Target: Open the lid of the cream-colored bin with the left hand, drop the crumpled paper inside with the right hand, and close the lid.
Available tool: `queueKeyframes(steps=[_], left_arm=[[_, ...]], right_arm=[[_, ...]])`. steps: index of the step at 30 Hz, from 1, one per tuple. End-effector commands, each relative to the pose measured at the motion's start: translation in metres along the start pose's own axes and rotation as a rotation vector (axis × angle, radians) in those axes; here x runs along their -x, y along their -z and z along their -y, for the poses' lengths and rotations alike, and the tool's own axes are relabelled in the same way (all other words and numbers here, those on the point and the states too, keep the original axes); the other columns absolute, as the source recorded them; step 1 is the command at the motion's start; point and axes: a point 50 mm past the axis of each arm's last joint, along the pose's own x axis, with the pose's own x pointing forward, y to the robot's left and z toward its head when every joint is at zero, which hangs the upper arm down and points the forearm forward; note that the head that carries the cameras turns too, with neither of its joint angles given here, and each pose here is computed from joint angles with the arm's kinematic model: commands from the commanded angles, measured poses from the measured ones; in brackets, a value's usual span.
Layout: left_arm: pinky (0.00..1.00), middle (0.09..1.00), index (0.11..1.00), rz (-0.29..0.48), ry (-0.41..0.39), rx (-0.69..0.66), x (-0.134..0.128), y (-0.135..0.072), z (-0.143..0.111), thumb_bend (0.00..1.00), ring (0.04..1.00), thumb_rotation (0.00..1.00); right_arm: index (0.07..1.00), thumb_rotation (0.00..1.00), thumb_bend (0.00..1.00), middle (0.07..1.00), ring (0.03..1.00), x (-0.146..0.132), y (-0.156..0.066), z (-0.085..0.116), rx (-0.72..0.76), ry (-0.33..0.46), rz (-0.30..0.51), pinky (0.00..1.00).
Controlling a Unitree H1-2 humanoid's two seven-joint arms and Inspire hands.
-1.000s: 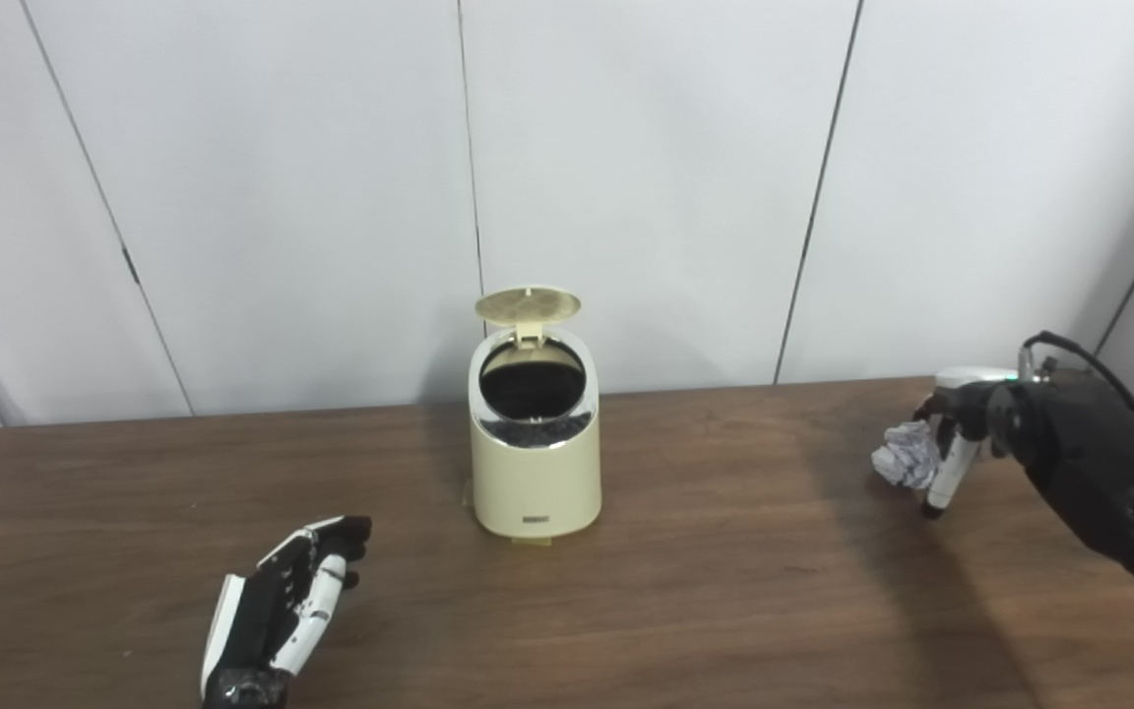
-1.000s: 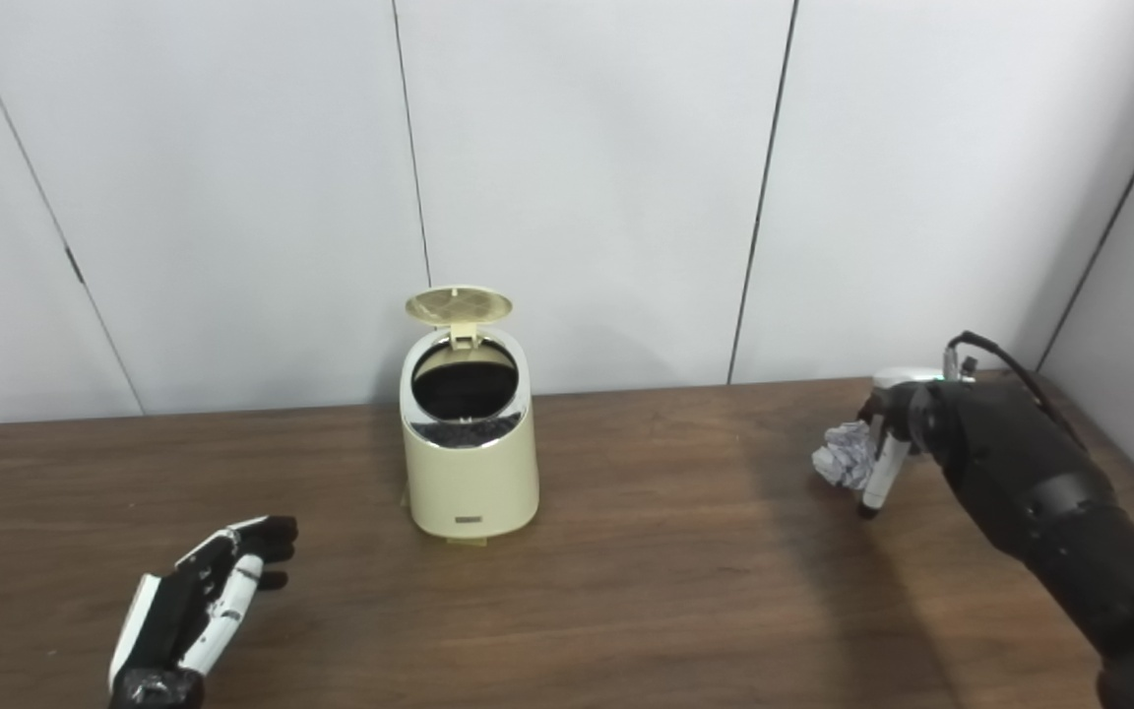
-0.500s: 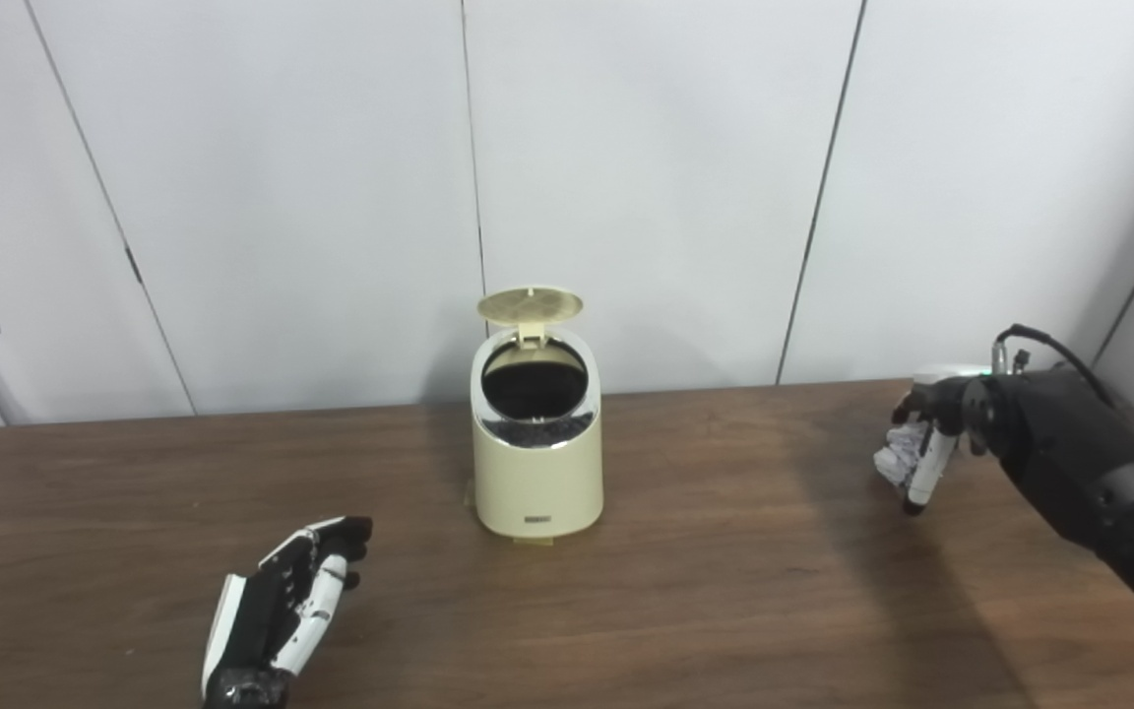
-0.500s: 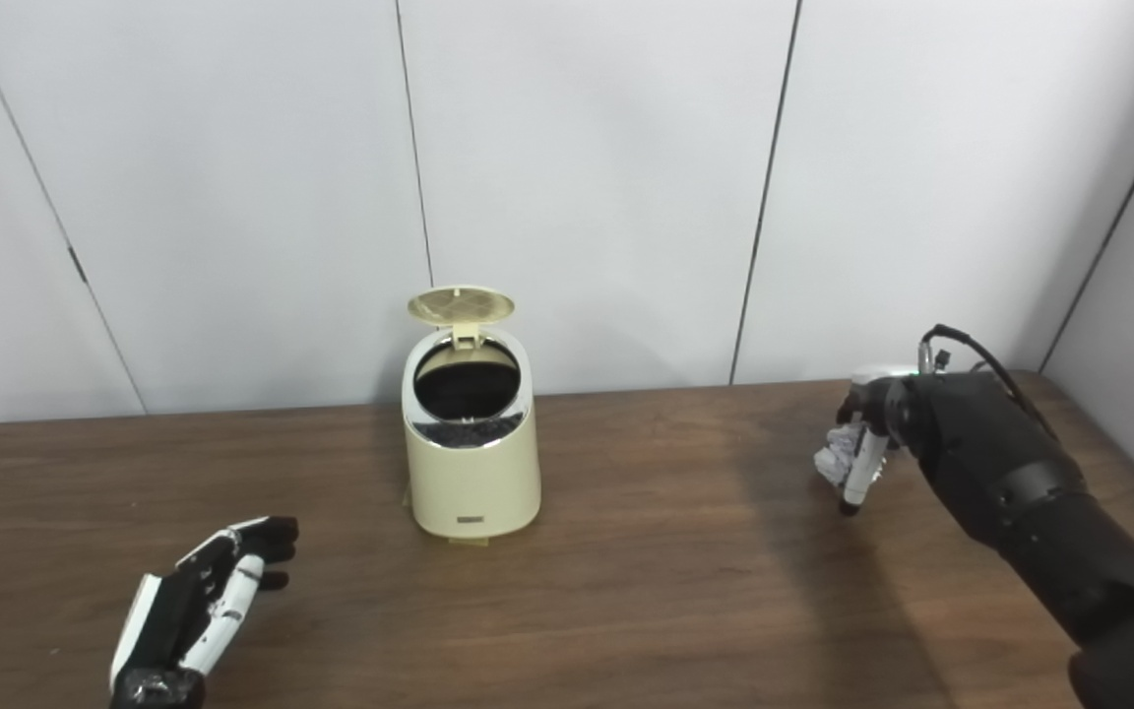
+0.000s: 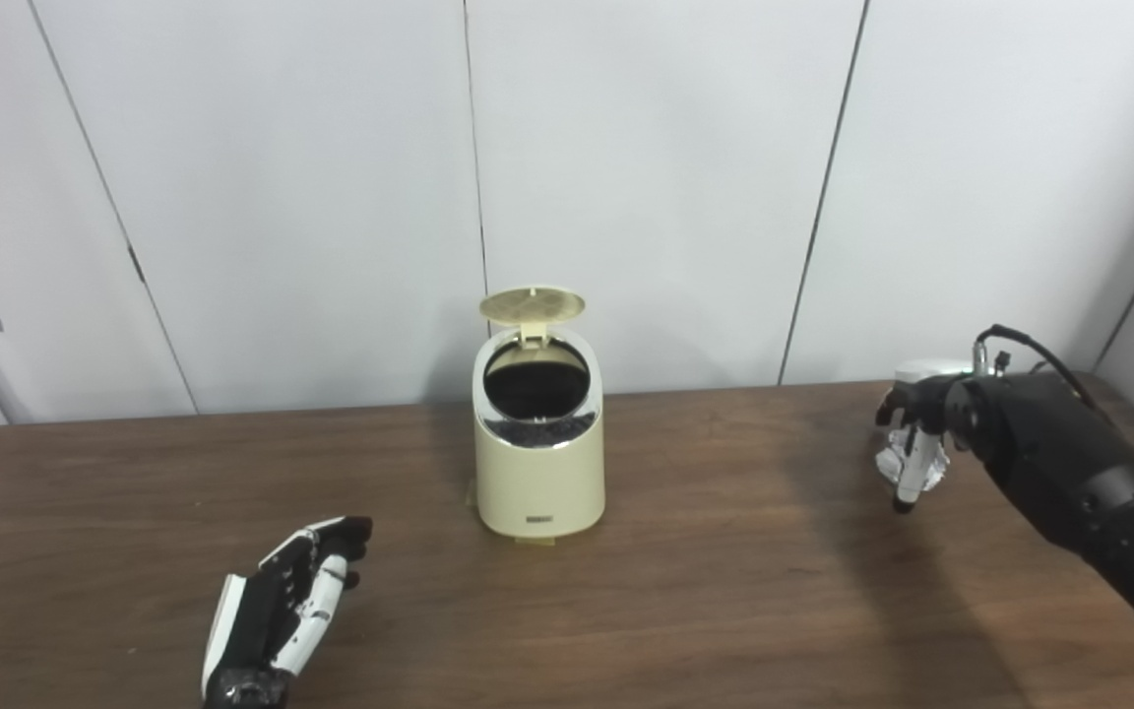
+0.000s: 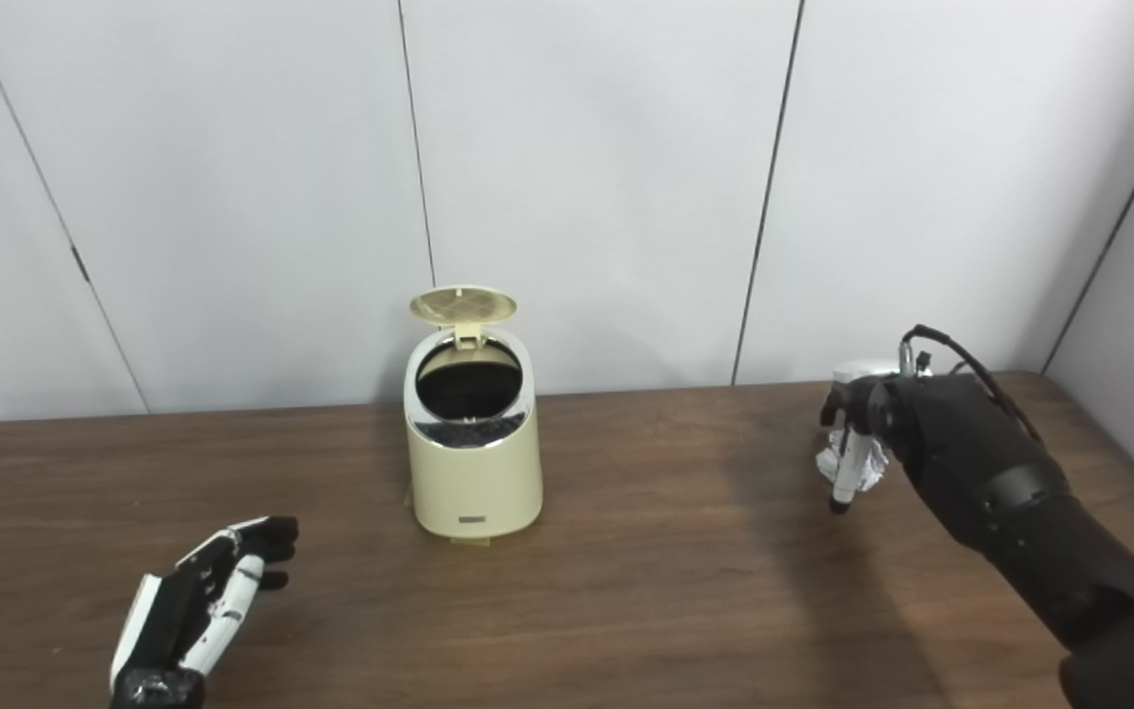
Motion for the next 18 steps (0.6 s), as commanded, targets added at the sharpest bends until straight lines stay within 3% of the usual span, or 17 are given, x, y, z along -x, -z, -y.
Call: queueKeyframes(steps=[1, 9, 13, 15, 18], left_arm=[[0.7, 0.754, 0.729, 0.072, -0.003, -0.008, -0.0079, -0.0131, -0.0024, 0.14, 0.759, 0.58], [0.7, 0.753, 0.728, 0.068, -0.002, -0.009, -0.0076, -0.0141, -0.0029, 0.15, 0.758, 0.6], [0.69, 0.752, 0.726, 0.073, -0.003, -0.006, -0.0077, -0.0142, -0.0029, 0.14, 0.757, 0.61], [0.69, 0.751, 0.725, 0.075, -0.003, -0.006, -0.0079, -0.0141, -0.0031, 0.14, 0.756, 0.6], [0.7, 0.751, 0.727, 0.074, -0.003, 0.0, -0.0083, -0.0136, -0.0034, 0.14, 0.758, 0.6]], right_arm=[[0.802, 0.2, 0.89, 0.753, 0.696, 0.0091, 0.0135, 0.0294, 0.022, 0.097, -0.014, 0.56], [0.726, 0.14, 0.77, 0.676, 0.61, 0.0039, 0.0182, 0.0273, 0.05, 0.117, -0.016, 0.52], [0.712, 0.07, 0.7, 0.611, 0.528, 0.0025, 0.0184, 0.0272, 0.068, 0.117, -0.036, 0.43], [0.584, 0.02, 0.58, 0.504, 0.514, 0.0017, 0.0189, 0.0267, 0.082, 0.118, -0.037, 0.42], [0.527, 0.0, 0.53, 0.45, 0.491, 0.0011, 0.0192, 0.0262, 0.104, 0.131, -0.032, 0.39]])
